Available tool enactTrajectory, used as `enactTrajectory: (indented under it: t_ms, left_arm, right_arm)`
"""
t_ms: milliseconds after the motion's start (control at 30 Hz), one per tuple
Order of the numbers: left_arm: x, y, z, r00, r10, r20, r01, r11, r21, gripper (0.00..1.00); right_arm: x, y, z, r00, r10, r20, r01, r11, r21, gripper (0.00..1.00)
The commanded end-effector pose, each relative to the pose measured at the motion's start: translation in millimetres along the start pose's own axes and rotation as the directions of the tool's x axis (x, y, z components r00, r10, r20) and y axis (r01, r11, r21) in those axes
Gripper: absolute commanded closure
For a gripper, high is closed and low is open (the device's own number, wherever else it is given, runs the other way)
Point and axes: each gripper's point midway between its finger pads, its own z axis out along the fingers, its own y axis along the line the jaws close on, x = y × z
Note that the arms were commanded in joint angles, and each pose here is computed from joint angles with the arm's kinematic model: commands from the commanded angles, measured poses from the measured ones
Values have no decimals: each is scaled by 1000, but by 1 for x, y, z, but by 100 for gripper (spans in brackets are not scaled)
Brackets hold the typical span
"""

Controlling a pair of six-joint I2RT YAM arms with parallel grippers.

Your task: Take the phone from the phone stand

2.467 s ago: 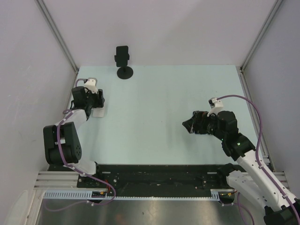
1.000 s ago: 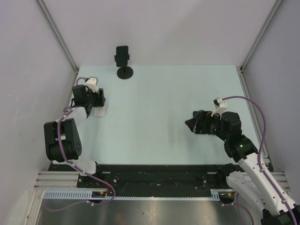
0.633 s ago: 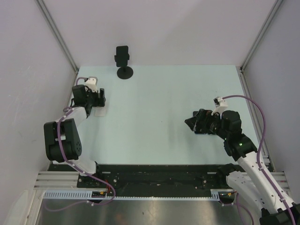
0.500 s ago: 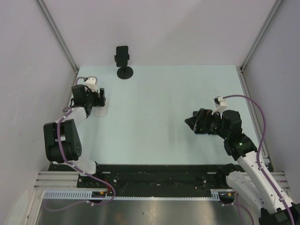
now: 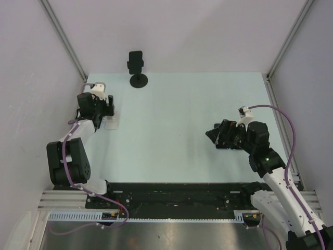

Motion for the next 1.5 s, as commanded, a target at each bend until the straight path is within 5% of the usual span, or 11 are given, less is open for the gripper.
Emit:
enactTrajectory:
  t_ms: [0, 200, 567, 1133, 1467]
  left_arm:
    - [-21, 3, -11, 998, 38, 55, -37, 999, -20, 18]
    - [-53, -3, -30, 992, -5, 129, 9, 1000, -30, 14]
    - [-170, -58, -54, 927, -162, 338, 107, 979, 175, 0]
    - [-252, -86, 49, 910, -78, 407, -68, 941, 331, 0]
    - [-260, -88, 121, 899, -74, 431, -111, 914, 390, 0]
  right_arm:
    - [-8, 6, -2, 1000, -8, 30, 9, 999, -31, 1]
    - [-10, 5, -4, 999, -7, 40, 8, 1000, -27, 1]
    - [-25, -13, -12, 994, -26, 103, 22, 999, 41, 1]
    - [-40, 1, -23, 982, -109, 153, 115, 993, -32, 0]
    - [-45, 1, -10, 988, -130, 88, 135, 989, -52, 1]
